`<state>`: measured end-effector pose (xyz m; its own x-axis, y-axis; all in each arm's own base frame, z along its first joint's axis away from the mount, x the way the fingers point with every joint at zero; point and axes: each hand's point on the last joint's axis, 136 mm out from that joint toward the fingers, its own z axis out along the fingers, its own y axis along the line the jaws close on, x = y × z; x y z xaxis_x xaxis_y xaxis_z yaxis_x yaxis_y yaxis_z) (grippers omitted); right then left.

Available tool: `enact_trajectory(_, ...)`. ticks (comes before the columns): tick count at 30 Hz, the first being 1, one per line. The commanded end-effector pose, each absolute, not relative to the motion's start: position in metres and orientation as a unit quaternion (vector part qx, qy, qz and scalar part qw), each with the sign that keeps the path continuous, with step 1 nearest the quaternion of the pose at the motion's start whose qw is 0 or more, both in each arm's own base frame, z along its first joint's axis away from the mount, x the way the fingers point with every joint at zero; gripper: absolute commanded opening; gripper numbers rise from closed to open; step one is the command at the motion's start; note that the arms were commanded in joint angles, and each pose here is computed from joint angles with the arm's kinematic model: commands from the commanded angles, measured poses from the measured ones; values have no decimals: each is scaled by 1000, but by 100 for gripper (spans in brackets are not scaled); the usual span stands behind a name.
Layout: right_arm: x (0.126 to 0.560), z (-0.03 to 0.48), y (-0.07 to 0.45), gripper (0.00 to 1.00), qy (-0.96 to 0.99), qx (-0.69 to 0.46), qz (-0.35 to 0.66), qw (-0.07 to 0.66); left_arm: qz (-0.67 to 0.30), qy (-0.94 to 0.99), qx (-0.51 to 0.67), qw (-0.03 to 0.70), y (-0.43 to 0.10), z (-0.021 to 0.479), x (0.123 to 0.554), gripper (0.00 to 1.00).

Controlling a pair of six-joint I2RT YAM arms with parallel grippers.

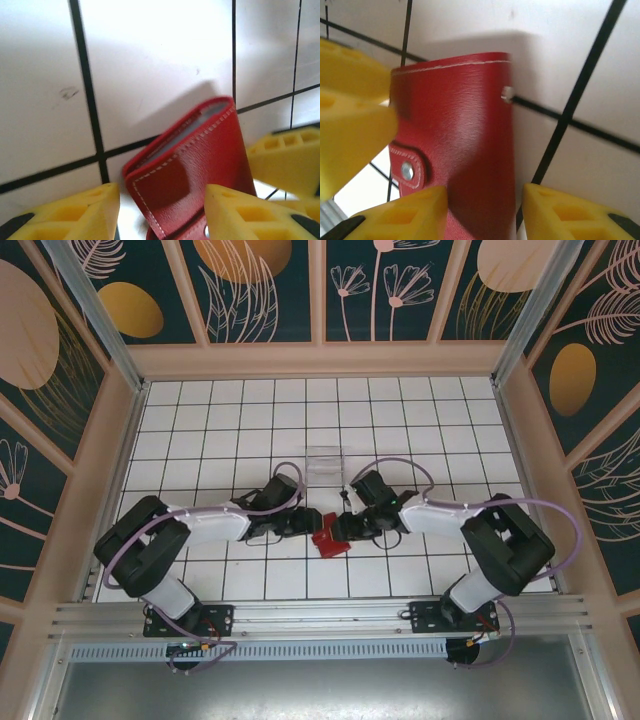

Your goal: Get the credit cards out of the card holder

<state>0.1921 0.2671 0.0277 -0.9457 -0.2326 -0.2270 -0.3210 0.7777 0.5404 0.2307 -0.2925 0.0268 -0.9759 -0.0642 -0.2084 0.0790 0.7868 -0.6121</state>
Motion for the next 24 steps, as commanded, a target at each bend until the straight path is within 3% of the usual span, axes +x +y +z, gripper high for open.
enact_trajectory(1, 181, 35, 263, 44, 942, -116, 306, 72, -337, 934, 41, 110, -308, 32, 237, 48)
enact_trajectory(14, 205, 45, 239, 47, 951, -16, 285, 116, -338, 931, 95, 102, -319, 39, 238, 46)
enact_trajectory(19, 211, 50, 242, 48, 941, -4, 318, 115, -297, 936, 124, 140, -308, 53, 246, 48)
enact_trajectory(24, 212, 49, 249, 48, 938, -11, 331, 101, -277, 912, 237, 188, -307, 76, 249, 52)
